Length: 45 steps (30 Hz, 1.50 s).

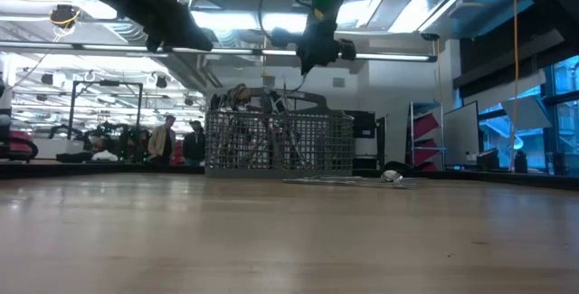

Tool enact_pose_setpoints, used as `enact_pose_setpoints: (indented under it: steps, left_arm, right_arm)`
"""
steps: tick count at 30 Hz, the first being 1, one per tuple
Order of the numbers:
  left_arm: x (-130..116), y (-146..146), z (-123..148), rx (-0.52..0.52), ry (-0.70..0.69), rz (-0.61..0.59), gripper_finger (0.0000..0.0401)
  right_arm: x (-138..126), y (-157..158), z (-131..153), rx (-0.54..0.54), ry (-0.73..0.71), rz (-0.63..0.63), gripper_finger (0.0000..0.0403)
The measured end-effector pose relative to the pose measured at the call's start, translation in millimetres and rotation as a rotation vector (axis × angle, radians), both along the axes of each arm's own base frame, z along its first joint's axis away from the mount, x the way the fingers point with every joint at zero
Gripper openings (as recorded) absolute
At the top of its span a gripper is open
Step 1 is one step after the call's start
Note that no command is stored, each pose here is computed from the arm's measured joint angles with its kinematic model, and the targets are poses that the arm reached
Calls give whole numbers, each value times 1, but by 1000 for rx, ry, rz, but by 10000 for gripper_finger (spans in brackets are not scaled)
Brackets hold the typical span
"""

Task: Sort silverware
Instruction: Put the silver fork into the silverware rack

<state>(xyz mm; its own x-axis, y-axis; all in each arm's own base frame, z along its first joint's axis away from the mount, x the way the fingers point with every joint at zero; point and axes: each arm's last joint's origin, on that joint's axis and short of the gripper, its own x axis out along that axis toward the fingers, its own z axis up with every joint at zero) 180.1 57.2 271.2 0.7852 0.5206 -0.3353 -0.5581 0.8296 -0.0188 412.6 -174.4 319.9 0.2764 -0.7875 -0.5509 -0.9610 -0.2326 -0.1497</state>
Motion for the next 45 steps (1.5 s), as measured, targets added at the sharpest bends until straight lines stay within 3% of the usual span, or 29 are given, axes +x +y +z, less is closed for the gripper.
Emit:
enact_pose_setpoints:
  steps: [4,13,26,34,41,45]
  left_arm:
    - [0,0,0,-2,-2,1,3]
    - [0,0,0,-35,-25,15,3]
    - [0,0,1,-27,-33,12,3]
    - [-38,-10,20,64,-172,-10,3]
    - [-68,-25,-27,17,-280,-60,3]
    - [-71,-32,-50,83,-368,-175,3]
  right_arm:
    - [4,1,3,-26,-8,30,5]
    - [7,2,2,44,-53,111,5]
    - [9,2,4,43,-91,128,5]
    - [11,2,5,44,-110,138,5]
    - [11,2,5,47,-113,141,5]
    - [11,2,5,46,-116,141,5]
